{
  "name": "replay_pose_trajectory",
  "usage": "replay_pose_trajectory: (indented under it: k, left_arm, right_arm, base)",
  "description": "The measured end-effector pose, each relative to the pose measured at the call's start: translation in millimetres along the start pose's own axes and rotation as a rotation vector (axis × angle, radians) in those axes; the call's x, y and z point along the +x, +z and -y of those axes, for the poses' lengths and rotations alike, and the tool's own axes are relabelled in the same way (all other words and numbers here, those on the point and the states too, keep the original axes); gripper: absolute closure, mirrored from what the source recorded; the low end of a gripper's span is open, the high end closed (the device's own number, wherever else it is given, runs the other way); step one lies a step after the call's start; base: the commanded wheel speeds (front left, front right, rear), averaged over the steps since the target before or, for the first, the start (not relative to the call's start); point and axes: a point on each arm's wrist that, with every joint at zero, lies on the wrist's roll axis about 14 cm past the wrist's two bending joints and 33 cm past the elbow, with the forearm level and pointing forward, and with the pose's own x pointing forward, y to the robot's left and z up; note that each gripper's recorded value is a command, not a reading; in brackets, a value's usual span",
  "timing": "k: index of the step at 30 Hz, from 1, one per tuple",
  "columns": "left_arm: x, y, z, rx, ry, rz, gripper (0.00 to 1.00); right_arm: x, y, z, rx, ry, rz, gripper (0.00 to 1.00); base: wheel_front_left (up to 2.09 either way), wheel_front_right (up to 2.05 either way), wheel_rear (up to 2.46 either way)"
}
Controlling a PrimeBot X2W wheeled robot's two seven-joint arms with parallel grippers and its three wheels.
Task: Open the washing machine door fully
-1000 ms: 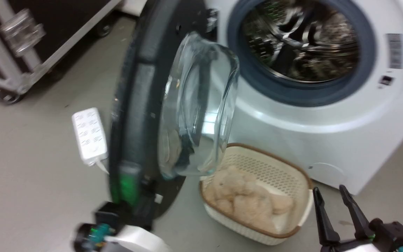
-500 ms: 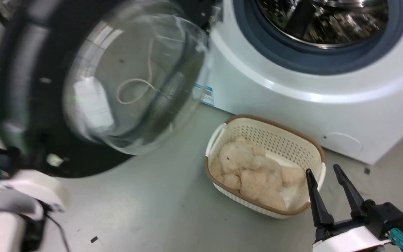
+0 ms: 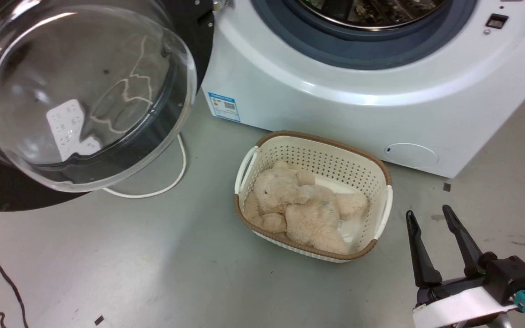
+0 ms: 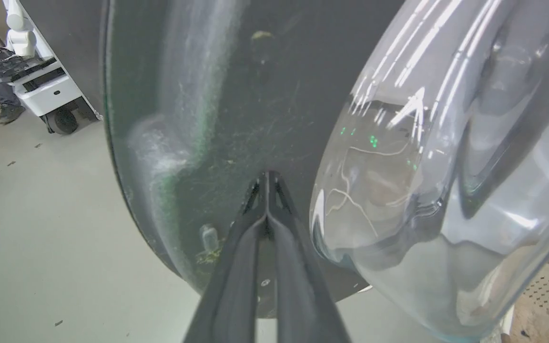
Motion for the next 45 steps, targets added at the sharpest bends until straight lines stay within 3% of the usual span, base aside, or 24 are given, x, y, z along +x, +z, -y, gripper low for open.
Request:
replay_pose_trajectory:
  k: [5, 10, 21, 29, 30, 31, 32, 38, 45]
  left_arm:
    - [-1, 8, 11, 0.000, -0.048, 0.067, 1.00]
    - [-14, 12, 38, -0.067, -0.113, 0.138, 1.00]
    - [-86, 36, 141, -0.280, -0.357, 0.305, 1.00]
    - [-138, 23, 204, -0.312, -0.529, 0.277, 1.00]
    - [-143, 21, 211, -0.311, -0.548, 0.270, 0.62]
    - [-149, 18, 216, -0.304, -0.562, 0.267, 0.07]
    - [-154, 17, 222, -0.294, -0.580, 0.264, 0.00]
    - [-181, -1, 247, -0.253, -0.659, 0.225, 0.00]
    - [-187, -4, 254, -0.234, -0.665, 0.225, 0.00]
  right_arm:
    - [-4, 9, 4, -0.014, -0.017, 0.018, 0.00]
    - [-13, 28, 16, -0.039, -0.060, 0.070, 0.00]
    - [-61, 78, 46, -0.111, -0.195, 0.192, 0.00]
    - [-103, 81, 52, -0.120, -0.257, 0.196, 0.00]
    - [-107, 80, 52, -0.118, -0.262, 0.194, 0.00]
    - [-110, 80, 53, -0.112, -0.269, 0.195, 0.00]
    - [-112, 80, 55, -0.106, -0.276, 0.198, 0.00]
    - [-124, 71, 58, -0.089, -0.301, 0.175, 0.00]
    - [-133, 66, 62, -0.085, -0.326, 0.164, 0.00]
  base:
    - [0.00, 0.00, 0.00]
    - [0.00, 0.00, 0.00]
    - [0.00, 0.00, 0.00]
    - [0.00, 0.00, 0.00]
    - [0.00, 0.00, 0.00]
    - [0.00, 0.00, 0.00]
    - [0.00, 0.00, 0.00]
    - [0.00, 0.00, 0.00]
    - [0.00, 0.00, 0.00]
